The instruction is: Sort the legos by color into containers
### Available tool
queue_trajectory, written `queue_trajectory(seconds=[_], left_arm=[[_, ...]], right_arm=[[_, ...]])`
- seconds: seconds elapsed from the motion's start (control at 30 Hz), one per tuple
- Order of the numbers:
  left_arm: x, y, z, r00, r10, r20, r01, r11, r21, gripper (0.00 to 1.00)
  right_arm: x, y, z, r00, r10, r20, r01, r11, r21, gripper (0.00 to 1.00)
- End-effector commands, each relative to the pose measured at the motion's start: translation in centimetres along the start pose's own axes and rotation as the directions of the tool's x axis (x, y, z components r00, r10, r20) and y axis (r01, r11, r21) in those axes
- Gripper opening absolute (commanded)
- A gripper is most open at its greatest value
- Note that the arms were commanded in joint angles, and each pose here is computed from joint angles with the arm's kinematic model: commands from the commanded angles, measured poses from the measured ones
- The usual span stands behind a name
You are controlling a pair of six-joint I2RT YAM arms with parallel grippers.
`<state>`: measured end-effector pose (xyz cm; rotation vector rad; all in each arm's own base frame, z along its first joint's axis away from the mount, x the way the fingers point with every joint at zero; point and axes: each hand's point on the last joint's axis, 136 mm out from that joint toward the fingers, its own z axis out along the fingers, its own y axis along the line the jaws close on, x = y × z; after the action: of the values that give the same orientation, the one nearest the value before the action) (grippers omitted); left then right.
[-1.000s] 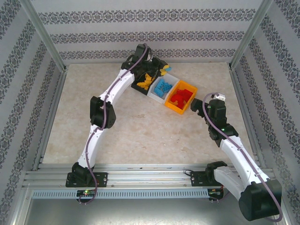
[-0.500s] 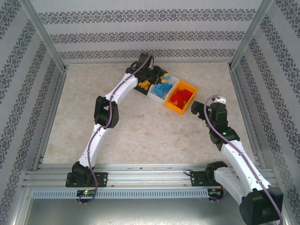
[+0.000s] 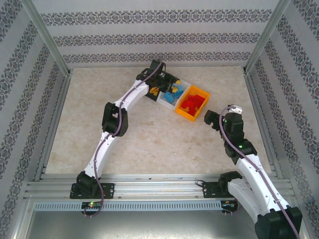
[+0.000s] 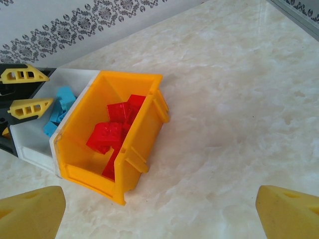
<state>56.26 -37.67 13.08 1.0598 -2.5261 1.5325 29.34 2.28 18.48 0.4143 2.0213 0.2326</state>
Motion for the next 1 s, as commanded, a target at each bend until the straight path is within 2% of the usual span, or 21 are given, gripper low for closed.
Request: queue_trajectory(seconds=[0.0, 0.63, 0.73, 0.83, 0.97], left_arm=[[0.2, -0.2, 0.1, 0.998, -0.069, 0.008, 0.069, 0.998, 0.001, 0.38], [0.7, -0.9, -0.7, 1.0, -0.022, 0.003, 0.022, 1.0, 0.001, 0.43], [0.6, -1.1, -1.6, 0.999, 0.026, 0.021, -0.026, 1.0, -0.011, 0.44], [0.3, -1.6, -3.7, 0.99, 0.124, 0.066, -0.121, 0.992, -0.043, 0.45], [-0.5, -2.4, -7.9, 0.943, 0.3, 0.143, -0.284, 0.951, -0.122, 0.48]], right_arm=[[0.8, -0.4, -0.1, 1.0, 0.001, -0.011, -0.001, 1.0, 0.012, 0.98], [0.4, 0.2, 0.3, 1.0, -0.002, -0.01, 0.002, 1.0, -0.005, 0.98], [0.3, 0.3, 0.5, 1.0, 0.0, -0.009, 0.0, 1.0, -0.009, 0.98], [0.0, 0.8, 1.0, 1.0, -0.004, -0.012, 0.004, 1.0, -0.019, 0.98], [-0.5, 1.6, 1.9, 1.0, -0.014, -0.022, 0.013, 0.999, -0.036, 0.98]])
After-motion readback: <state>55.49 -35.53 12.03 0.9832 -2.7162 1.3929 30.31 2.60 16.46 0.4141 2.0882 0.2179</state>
